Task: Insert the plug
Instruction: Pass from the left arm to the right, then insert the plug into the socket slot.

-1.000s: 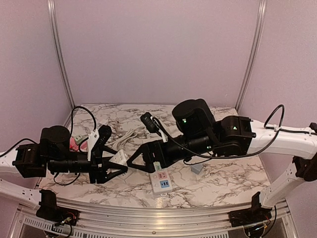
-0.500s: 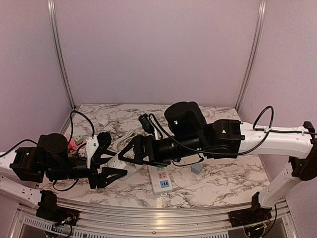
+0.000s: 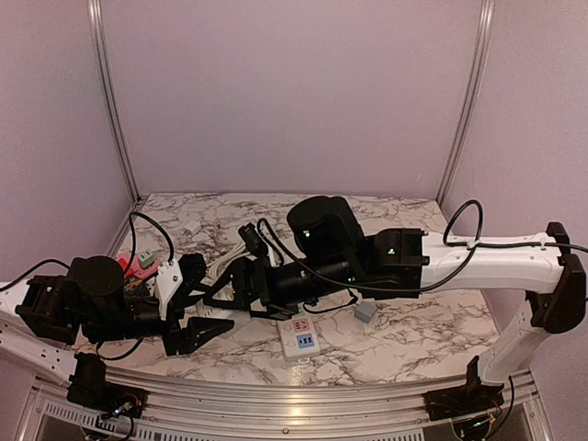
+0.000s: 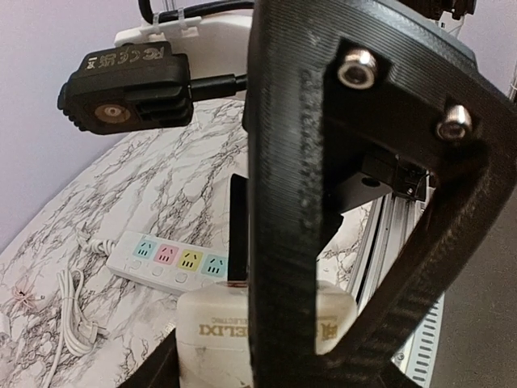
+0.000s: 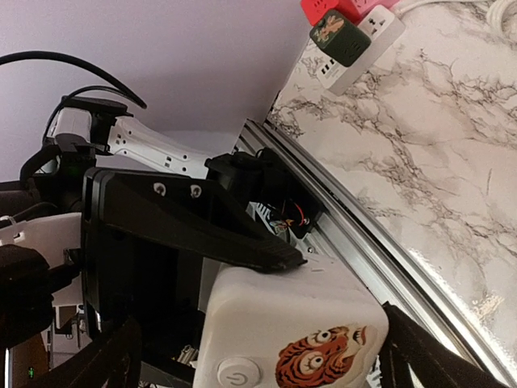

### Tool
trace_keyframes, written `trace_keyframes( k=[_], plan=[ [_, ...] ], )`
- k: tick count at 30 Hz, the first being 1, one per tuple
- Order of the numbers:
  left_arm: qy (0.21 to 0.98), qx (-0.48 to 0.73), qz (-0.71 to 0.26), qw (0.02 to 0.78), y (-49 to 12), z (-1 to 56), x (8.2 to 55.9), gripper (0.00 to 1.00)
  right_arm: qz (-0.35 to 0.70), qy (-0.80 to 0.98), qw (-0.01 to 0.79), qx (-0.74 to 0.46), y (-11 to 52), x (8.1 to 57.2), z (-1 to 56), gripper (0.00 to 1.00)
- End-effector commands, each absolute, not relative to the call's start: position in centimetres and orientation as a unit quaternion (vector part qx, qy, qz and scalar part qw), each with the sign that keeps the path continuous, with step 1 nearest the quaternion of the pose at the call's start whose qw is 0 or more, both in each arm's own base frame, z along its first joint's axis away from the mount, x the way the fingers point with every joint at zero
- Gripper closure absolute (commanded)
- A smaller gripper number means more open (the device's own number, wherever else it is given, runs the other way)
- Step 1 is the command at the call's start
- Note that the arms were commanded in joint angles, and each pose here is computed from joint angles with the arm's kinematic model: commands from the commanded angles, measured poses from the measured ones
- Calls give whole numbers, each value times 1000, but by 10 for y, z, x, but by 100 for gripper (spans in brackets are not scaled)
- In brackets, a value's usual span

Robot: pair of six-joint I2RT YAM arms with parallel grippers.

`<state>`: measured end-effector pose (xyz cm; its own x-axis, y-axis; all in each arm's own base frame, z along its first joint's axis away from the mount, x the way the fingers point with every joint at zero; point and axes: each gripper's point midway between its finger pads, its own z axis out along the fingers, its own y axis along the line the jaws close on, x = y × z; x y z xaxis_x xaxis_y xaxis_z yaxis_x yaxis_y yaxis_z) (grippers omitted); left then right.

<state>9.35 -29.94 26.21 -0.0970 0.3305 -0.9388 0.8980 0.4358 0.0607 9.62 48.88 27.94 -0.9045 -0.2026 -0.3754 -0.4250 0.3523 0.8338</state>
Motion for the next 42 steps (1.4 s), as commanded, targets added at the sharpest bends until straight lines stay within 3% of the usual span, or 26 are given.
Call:
trace_keyframes(
  k=[1, 7, 15, 20, 22, 27, 28, 35, 42],
  plan=[
    [674, 438, -282, 523, -295, 278, 96, 80, 552, 806, 101, -187, 489, 96, 297, 12],
    [671, 439, -280, 527, -294, 280, 95, 80, 549, 811, 91, -184, 492, 96, 289, 23],
    [671, 445, -279, 523, -297, 278, 92, 78, 562, 801, 71, -194, 499, 93, 286, 68],
    [674, 432, -276, 532, -293, 284, 96, 66, 562, 799, 75, -200, 499, 97, 290, 99],
    [677, 416, -278, 540, -288, 290, 99, 54, 559, 801, 76, -201, 497, 98, 289, 100],
    [685, 372, -287, 557, -274, 304, 107, 6, 545, 810, 96, -194, 487, 110, 287, 100],
    [688, 363, -289, 558, -272, 306, 108, 2, 540, 813, 103, -194, 484, 113, 288, 100],
    [711, 295, -281, 572, -241, 311, 122, 1, 497, 833, 154, -190, 451, 144, 283, 100],
    [745, 237, -180, 597, -202, 296, 148, 1, 393, 872, 226, -184, 411, 188, 261, 100]
  ],
)
